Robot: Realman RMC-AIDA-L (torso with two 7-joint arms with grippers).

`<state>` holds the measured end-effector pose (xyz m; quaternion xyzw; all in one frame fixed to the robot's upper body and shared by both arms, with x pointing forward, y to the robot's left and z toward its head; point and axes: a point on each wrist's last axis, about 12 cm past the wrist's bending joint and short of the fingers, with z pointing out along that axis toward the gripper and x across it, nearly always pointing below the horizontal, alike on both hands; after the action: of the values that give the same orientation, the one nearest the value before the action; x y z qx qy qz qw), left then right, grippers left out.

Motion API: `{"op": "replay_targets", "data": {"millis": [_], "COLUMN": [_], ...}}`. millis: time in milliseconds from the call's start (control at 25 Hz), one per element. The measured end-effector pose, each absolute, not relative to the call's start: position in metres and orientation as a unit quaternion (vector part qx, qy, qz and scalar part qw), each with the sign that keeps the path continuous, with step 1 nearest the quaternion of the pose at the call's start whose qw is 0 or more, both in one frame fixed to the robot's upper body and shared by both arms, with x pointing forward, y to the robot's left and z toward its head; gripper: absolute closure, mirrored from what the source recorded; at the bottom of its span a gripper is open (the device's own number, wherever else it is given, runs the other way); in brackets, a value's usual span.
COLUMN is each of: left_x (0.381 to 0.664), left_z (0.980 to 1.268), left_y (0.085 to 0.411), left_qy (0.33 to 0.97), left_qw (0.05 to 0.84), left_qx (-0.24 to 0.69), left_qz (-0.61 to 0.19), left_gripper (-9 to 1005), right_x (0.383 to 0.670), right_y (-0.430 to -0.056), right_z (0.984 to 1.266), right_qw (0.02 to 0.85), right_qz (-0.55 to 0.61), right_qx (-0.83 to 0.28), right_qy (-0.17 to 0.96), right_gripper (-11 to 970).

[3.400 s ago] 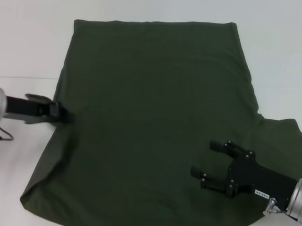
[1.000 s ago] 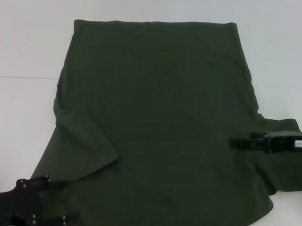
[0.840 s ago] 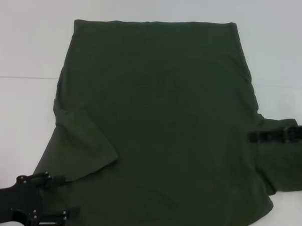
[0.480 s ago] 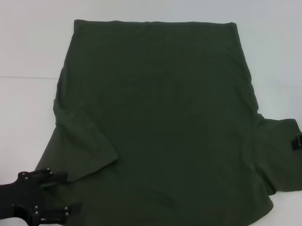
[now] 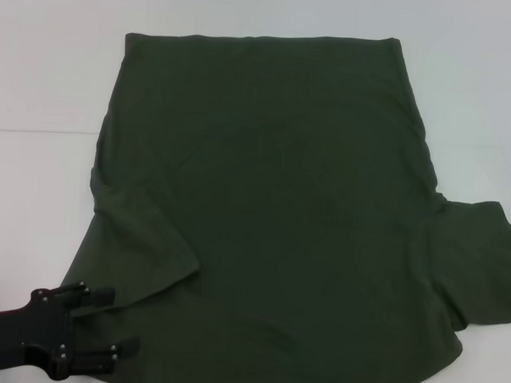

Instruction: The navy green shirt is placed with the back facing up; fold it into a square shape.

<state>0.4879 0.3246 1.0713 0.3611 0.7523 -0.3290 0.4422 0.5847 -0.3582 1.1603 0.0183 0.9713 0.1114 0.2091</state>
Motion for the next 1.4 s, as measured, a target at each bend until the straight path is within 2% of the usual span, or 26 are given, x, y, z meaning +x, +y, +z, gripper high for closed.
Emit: {"op": "replay_targets", "data": {"millis": [200,680,1400], "left_x": [0.488,0.487,0.487], "left_z": [1.071,1.07,1.069], "left_y": [0.325,0.325,0.325], "left_qy": [0.753,0.754,0.753], "left_qw": [0.441,0.44,0.44], "left_qx": [0.359,0.359,0.359], "left_qz": [-0.33,-0.331,-0.332], "left_gripper": [105,105,105], "right_x": [0.585,0.592,0.588], "right_y": [-0.361,-0.354,-0.371], "right_z": [1.141,1.121,1.107], "right_qw": [0.197,0.19,0.185], "right_qz": [0.108,0.115,0.169], "right_qx": [0.032,0.038,0.073], "right_qy": [0.974,0.974,0.965], "right_gripper": [31,31,32]}}
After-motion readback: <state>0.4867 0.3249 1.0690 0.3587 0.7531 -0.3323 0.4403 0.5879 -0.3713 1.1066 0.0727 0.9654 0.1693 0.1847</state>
